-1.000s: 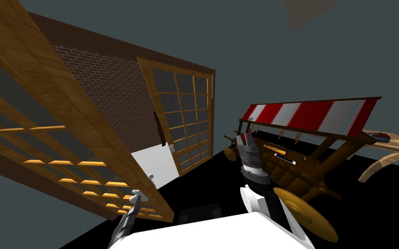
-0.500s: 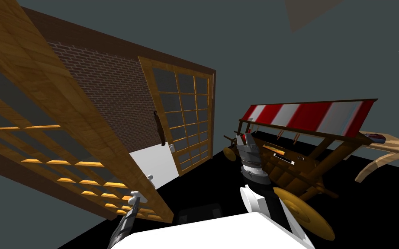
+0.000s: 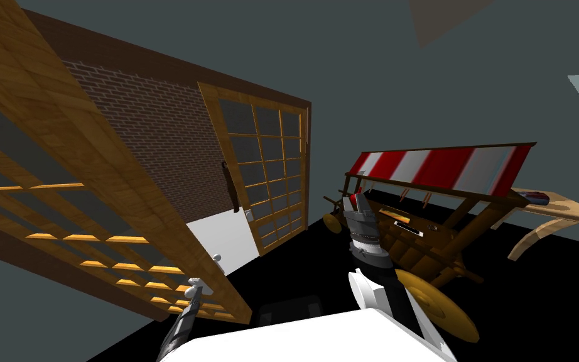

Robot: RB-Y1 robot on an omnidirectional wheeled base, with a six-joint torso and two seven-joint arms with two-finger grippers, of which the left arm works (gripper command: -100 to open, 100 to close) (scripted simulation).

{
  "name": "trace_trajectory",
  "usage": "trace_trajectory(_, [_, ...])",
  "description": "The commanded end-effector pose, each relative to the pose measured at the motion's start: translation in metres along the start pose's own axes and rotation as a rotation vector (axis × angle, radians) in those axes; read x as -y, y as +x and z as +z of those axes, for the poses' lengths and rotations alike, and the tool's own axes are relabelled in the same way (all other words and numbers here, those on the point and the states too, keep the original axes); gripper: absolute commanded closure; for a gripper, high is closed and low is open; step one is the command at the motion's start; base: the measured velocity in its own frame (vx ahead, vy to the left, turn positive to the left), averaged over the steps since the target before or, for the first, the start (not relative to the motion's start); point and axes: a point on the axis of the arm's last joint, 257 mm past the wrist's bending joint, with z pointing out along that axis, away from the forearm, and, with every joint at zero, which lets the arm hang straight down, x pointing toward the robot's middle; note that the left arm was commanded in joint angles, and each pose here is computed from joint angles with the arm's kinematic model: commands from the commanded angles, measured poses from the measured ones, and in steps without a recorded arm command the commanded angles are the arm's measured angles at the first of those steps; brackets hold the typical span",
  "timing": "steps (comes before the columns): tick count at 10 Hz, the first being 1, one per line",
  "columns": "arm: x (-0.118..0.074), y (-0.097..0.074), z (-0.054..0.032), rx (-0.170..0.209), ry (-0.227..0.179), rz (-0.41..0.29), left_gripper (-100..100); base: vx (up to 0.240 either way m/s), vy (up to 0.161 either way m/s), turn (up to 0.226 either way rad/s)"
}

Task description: Pull the door open

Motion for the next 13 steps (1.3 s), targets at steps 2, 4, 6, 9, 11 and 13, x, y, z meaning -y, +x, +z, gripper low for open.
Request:
trace_trajectory(2, [-0.0141,-0.0194,-0.0003,0.027,-0.028,-0.044,100,-0.021,0.009,-0.028])
trace_trajectory(4, [-0.0144,-0.0204,-0.0005,0.029,-0.027,-0.098,100,-0.018,0.000,-0.009])
trace_trajectory(6, [-0.0145,-0.0209,-0.0005,0.031,-0.027,-0.125,100,-0.008,0.003,-0.021])
trace_trajectory(9, [-0.0145,-0.0209,-0.0005,0.031,-0.027,-0.125,100,0.002,0.001,-0.005])
trace_trajectory(11, [-0.0145,-0.0209,-0.0005,0.031,-0.027,-0.125,100,-0.007,0.002,0.006])
trace_trajectory(13, [-0.0113,-0.0228,0.0013,0.035,-0.019,-0.125,100,0.000,0.000,0.000])
